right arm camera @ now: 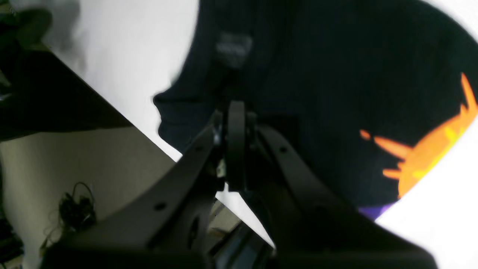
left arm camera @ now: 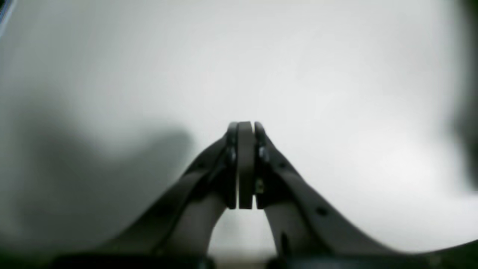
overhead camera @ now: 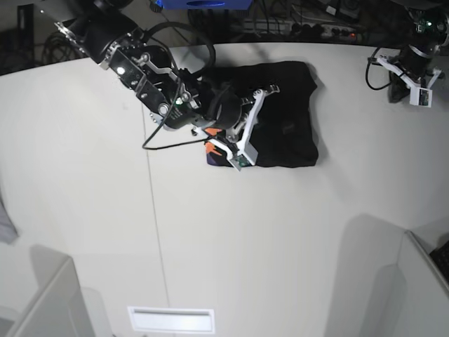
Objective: Fold the T-shirt properly
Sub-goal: 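Press the folded bundle flat with the right gripper and release, then grasp the bundle edges with both grippers and flip it over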
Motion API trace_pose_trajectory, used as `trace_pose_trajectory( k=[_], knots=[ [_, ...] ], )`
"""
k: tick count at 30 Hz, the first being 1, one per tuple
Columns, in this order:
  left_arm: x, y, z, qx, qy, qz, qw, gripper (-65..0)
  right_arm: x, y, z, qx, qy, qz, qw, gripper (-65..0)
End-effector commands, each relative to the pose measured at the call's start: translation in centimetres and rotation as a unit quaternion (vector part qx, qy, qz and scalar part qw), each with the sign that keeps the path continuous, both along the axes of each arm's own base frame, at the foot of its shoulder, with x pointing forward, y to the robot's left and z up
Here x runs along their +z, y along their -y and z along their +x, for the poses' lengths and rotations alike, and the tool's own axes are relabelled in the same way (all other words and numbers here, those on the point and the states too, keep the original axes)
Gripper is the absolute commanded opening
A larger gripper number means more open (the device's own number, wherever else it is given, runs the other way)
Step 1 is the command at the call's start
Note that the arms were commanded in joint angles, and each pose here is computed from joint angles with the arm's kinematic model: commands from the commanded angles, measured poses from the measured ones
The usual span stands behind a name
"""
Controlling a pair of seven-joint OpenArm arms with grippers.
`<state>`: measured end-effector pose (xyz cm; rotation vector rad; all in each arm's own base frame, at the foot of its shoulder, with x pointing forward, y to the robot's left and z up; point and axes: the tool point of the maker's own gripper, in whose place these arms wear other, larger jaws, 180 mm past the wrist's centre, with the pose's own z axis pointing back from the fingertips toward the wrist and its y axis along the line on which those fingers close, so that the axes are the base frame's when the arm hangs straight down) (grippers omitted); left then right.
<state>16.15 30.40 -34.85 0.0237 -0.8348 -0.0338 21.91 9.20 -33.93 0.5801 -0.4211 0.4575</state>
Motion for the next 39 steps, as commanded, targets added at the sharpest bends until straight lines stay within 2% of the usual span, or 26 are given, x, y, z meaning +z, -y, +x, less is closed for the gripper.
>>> trace_pose_trajectory(
  k=[1,5,7,12,15,19,23,26,29,31,35,39],
  knots=[
    [1.0,0.8,0.3,-0.014,0.019,-0.012,1.000,-65.0,1.1,0.2,1.3,-0.006,0.032,0.010,0.9994,-65.0],
    [2.4,3.4,1.5,-0.019,0.070,-0.101,0.992,-65.0,-0.1,1.7,1.1,-0.028,0.041,0.009,0.9987,-65.0],
    [2.3,4.2,1.6,-0.019,0.074,-0.137,0.988,-65.0,-0.7,2.4,0.9,-0.038,0.046,0.008,0.9982,-65.0],
    [2.6,5.6,1.8,-0.026,0.076,-0.199,0.977,-25.5,-1.8,3.5,0.1,-0.050,0.044,0.003,0.9978,-65.0],
    [2.9,6.2,2.5,-0.032,0.080,-0.221,0.971,-14.0,-2.2,3.9,-0.3,-0.050,0.039,-0.002,0.9980,-65.0],
    [3.2,7.4,3.5,-0.045,0.078,-0.247,0.965,-13.2,-2.7,4.6,-0.4,-0.067,0.032,-0.002,0.9972,-65.0],
    [2.9,8.3,4.7,-0.047,0.073,-0.263,0.961,-13.2,-3.3,7.3,0.5,-0.130,0.018,-0.005,0.9914,-65.0],
    [1.4,8.5,5.1,-0.043,0.048,-0.260,0.963,-13.2,-3.7,9.2,0.9,-0.163,0.013,-0.010,0.9865,-65.0],
    [-0.6,10.6,5.2,-0.062,0.013,-0.262,0.963,-13.2,-4.1,9.8,0.6,-0.171,0.006,-0.015,0.9851,-65.0],
    [-1.2,12.6,5.5,-0.085,0.003,-0.277,0.957,-13.3,-4.1,9.7,0.5,-0.170,0.006,-0.015,0.9854,-65.0],
    [-1.5,14.9,5.9,-0.107,0.003,-0.299,0.948,-13.3,-4.1,9.6,0.4,-0.168,0.004,-0.014,0.9856,-65.0],
    [-1.5,15.6,6.1,-0.111,0.005,-0.303,0.946,-13.3,-4.3,9.8,0.1,-0.171,-0.001,-0.015,0.9851,-65.0]
  ],
)
